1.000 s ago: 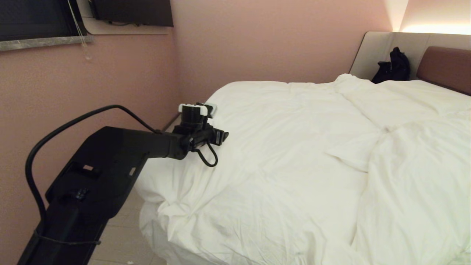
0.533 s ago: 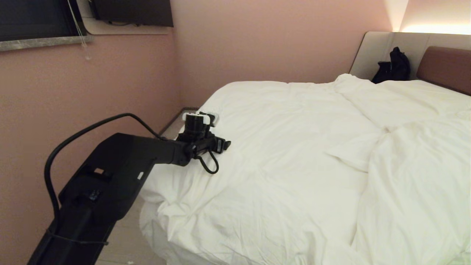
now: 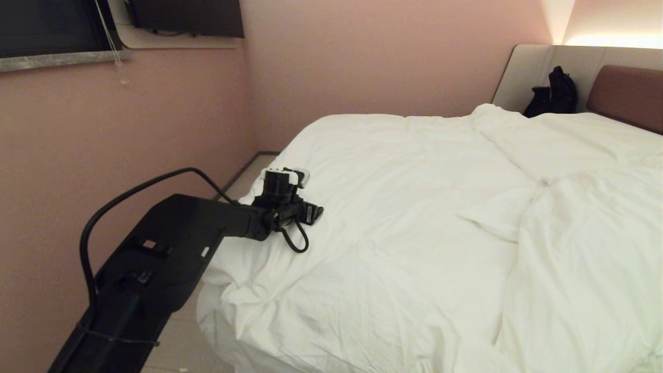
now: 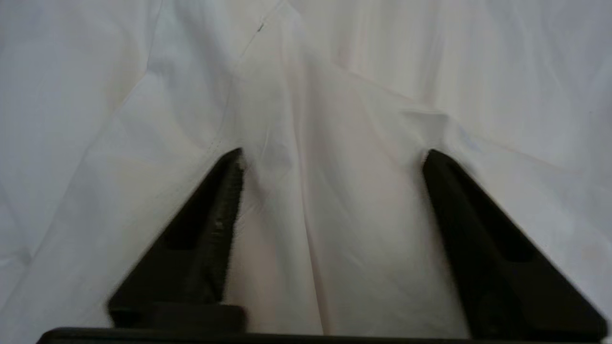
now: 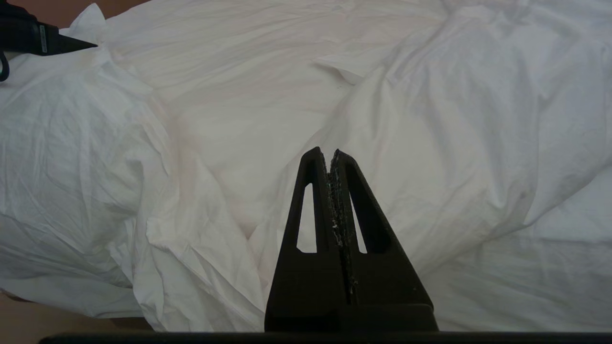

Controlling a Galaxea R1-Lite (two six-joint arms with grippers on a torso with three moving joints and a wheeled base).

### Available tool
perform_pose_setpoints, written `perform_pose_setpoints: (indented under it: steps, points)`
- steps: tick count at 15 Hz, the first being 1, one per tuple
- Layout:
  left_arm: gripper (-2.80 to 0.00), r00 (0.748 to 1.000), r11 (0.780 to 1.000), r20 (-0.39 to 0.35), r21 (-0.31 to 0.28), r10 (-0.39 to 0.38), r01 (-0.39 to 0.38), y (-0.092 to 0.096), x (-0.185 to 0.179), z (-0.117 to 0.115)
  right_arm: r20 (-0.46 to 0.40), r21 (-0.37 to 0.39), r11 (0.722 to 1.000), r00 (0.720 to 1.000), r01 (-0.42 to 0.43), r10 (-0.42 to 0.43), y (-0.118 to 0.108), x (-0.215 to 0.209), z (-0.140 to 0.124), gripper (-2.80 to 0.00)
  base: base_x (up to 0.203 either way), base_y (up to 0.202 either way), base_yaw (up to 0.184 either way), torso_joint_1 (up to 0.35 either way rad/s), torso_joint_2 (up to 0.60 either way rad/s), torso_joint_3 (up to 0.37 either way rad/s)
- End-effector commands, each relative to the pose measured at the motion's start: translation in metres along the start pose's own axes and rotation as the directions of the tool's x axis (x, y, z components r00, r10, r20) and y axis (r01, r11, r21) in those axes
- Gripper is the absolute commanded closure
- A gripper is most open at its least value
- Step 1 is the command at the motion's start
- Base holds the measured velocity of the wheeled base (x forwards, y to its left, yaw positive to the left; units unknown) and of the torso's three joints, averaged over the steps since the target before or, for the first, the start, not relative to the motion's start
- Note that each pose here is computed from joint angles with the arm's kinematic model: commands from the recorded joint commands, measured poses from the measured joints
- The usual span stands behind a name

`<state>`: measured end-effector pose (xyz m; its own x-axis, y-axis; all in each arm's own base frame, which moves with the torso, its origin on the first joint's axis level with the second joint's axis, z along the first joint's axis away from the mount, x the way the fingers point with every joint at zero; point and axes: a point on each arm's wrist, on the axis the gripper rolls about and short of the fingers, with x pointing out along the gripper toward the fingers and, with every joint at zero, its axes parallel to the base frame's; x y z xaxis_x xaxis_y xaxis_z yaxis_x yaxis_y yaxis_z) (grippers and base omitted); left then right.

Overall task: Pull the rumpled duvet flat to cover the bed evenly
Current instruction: Flatten the corners of the folded blanket

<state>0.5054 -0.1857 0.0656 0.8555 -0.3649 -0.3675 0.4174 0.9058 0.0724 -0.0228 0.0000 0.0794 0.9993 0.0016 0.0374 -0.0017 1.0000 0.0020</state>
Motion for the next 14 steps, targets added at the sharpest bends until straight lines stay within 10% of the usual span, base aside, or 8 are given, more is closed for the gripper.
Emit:
perform_pose_setpoints:
  steps: [1, 14]
  points:
    - [0.00, 1.000, 1.000, -0.001, 0.001, 0.000, 0.000, 0.000, 0.001, -0.001, 0.001, 0.000, 1.000, 1.000, 0.000, 0.000, 0.000, 0.000, 0.000, 0.00, 0.000, 0.000, 0.000, 0.000, 0.00, 0.000]
    - [0.00, 1.000, 1.000, 0.008, -0.005, 0.012, -0.012, 0.001, -0.012, 0.009, 0.001, -0.002, 1.000, 1.000, 0.000, 0.000, 0.000, 0.000, 0.000, 0.00, 0.000, 0.000, 0.000, 0.000, 0.00, 0.000]
